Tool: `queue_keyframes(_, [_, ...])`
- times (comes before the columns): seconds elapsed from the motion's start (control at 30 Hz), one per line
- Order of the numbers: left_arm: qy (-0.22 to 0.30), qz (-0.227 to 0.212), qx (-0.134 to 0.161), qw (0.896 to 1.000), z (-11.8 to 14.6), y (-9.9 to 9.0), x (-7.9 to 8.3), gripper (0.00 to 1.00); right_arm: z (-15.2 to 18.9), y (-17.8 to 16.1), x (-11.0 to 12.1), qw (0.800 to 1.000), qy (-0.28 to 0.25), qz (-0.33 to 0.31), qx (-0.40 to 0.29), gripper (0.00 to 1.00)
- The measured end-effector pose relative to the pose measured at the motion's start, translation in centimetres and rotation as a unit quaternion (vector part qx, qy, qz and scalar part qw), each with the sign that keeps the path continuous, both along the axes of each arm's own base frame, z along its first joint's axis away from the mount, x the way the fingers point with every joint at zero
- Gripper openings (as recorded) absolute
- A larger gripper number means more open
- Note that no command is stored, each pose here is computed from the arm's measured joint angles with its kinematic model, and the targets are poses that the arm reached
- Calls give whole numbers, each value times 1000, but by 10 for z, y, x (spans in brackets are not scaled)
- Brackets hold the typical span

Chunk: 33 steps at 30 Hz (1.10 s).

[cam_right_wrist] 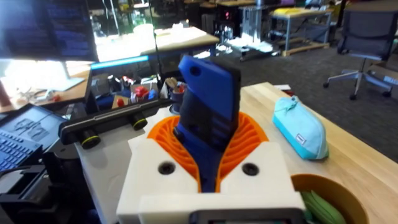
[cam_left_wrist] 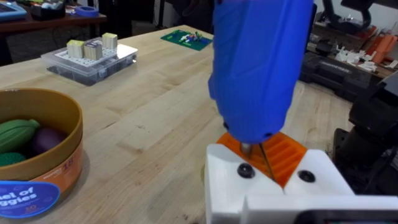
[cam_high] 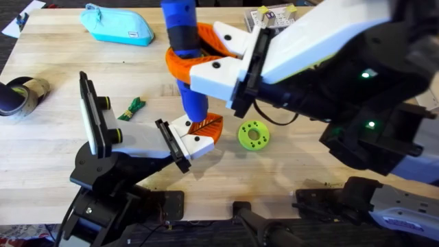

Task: Pick up the gripper from the table and insert it into the empty holder that is missing its gripper. Then pick up a screw, insert it into the mounting hole, and use the screwdriver to tighten it. Finally, clean up the table by picking up the vegetable and placing it into the bucket.

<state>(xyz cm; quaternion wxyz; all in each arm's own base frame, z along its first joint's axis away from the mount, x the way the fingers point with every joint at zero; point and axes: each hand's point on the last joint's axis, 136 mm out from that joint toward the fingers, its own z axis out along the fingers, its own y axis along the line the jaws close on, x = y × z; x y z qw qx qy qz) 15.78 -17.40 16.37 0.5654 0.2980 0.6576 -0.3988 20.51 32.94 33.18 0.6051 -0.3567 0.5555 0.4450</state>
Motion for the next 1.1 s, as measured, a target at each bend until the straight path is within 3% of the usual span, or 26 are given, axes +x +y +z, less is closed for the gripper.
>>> queue_keyframes(0.3, [7,2,1,1000,-2,0,0,16,-3,-10,11,1000,10,-18,-6,100])
queue_keyframes(0.47, [6,2,1,1000,-2,0,1,16,42,-53,16,997,-19,-62,48,101])
queue_keyframes(0.7, [6,2,1,1000,-2,0,1,16,93,-97,-9,988,-73,-84,107,101])
queue_keyframes(0.8, [6,2,1,1000,-2,0,1,16,80,-103,-6,990,-72,-106,67,101])
queue_keyframes(0.93, [6,2,1,1000,-2,0,1,16,34,-111,17,986,-33,-161,-24,102])
queue_keyframes(1.1, [6,2,1,1000,-2,0,1,16,-35,-146,51,950,46,-274,-141,101])
